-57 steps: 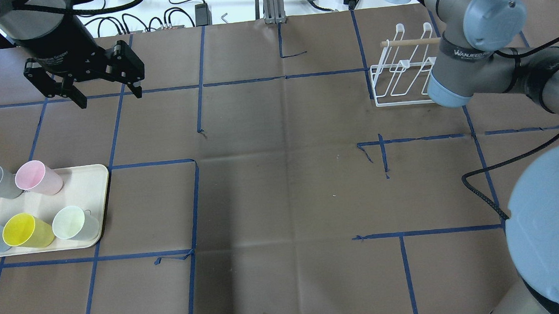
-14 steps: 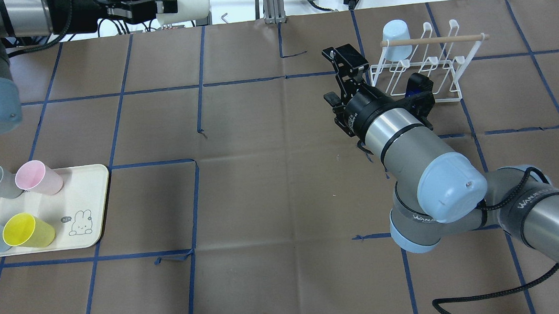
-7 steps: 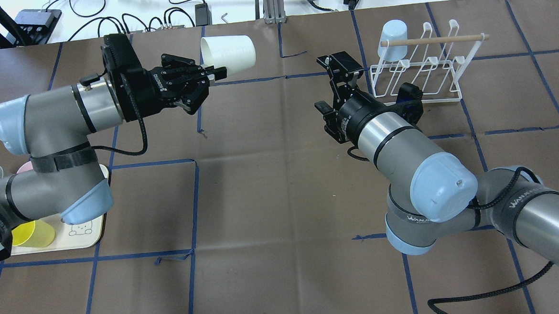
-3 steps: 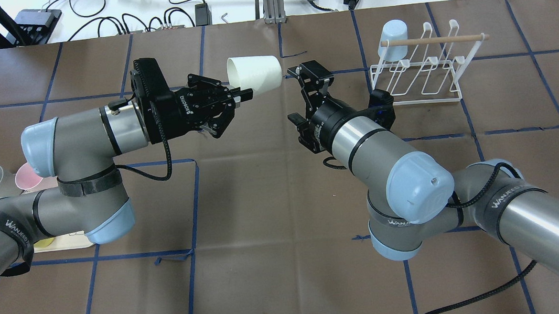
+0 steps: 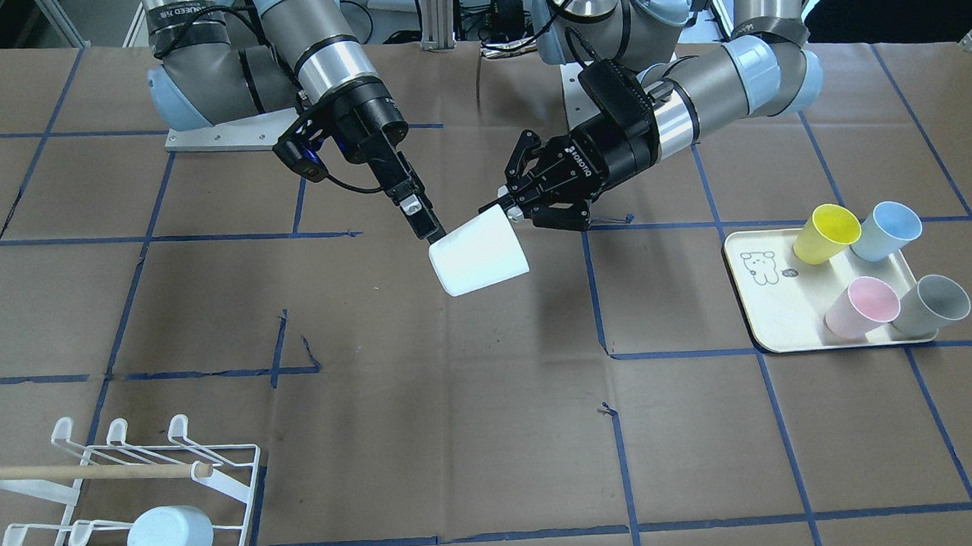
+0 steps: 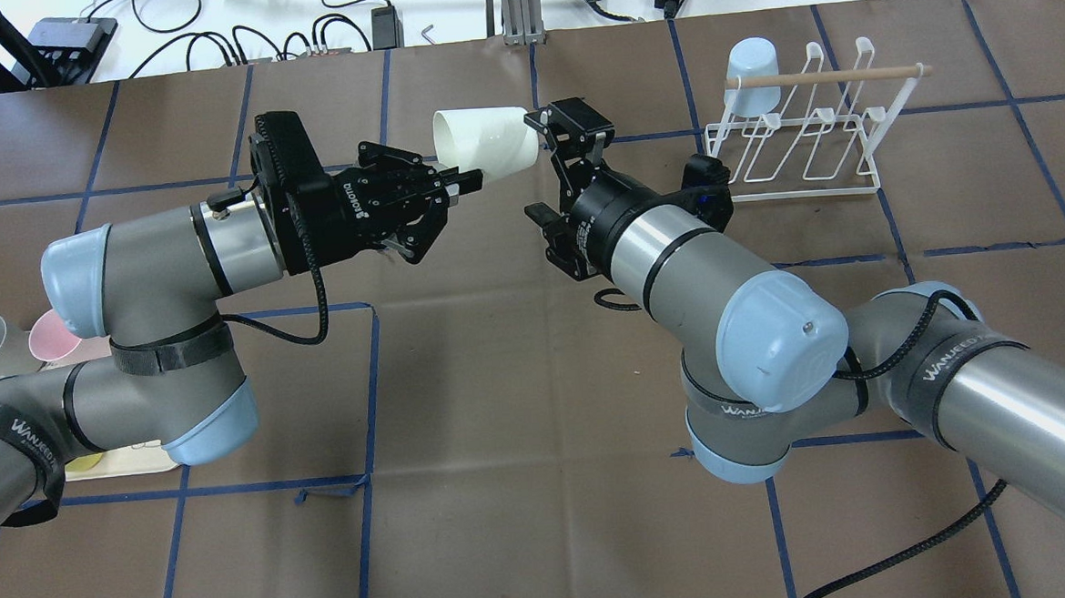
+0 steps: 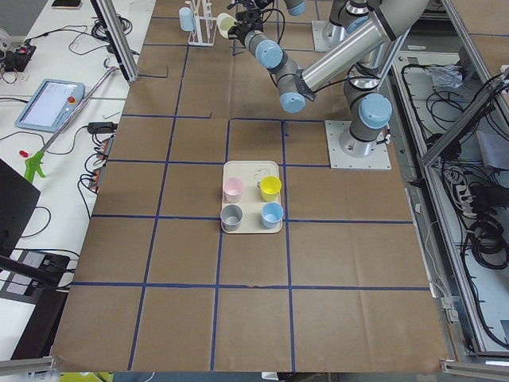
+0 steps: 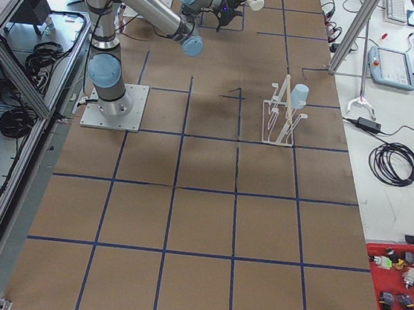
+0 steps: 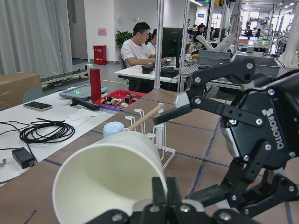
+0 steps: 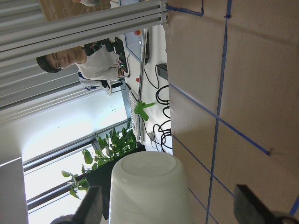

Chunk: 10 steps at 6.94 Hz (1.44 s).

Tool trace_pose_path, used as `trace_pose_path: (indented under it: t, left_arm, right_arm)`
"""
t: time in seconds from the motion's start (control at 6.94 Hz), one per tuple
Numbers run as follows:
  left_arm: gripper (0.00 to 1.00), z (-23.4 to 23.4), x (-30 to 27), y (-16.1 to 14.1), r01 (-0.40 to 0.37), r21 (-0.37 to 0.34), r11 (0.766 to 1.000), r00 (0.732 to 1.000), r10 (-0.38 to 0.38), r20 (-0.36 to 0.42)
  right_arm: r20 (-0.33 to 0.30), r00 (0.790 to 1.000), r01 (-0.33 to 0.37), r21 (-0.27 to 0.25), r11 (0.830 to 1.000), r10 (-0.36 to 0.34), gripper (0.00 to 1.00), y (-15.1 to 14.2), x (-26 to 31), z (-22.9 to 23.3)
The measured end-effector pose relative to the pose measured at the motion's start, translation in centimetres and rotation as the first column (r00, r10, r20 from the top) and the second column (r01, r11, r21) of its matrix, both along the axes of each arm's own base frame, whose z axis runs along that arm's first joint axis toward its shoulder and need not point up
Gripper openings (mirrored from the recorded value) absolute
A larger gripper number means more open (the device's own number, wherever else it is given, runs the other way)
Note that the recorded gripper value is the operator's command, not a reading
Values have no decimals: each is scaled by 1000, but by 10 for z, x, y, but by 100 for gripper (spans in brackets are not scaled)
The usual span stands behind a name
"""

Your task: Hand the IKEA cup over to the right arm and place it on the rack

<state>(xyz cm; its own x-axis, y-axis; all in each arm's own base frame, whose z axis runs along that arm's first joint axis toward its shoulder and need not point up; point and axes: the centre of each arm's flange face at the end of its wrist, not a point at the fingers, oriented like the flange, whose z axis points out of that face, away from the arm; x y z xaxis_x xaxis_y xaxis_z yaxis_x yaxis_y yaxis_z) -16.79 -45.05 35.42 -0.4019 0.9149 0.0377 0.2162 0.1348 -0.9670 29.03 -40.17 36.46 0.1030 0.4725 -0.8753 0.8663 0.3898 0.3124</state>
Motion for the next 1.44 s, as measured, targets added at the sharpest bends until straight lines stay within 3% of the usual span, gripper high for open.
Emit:
trace_pose_path:
  t: [0.86,1.01,1.15,1.44]
  left_arm:
    - [4,0,0,0,-1,2,1000,1000,1,0]
    - [4,0,-1,0,0,2,1000,1000,0,0]
    - [5,0,-1,0,0,1,1000,1000,0,0]
    - [6,1,-1,1,0,0,1000,1000,0,1]
  right_arm:
    - [19,1000,-14,-7,1000,14,99,-37,23,-3]
    - [21,1000,-15,-8,1000,16,94,-42,25,-3]
    - [23,1000,-19,-7,1000,19,82,-44,26,-3]
    - [20,999,-28,-2,1000,28,50,-44,27,-6]
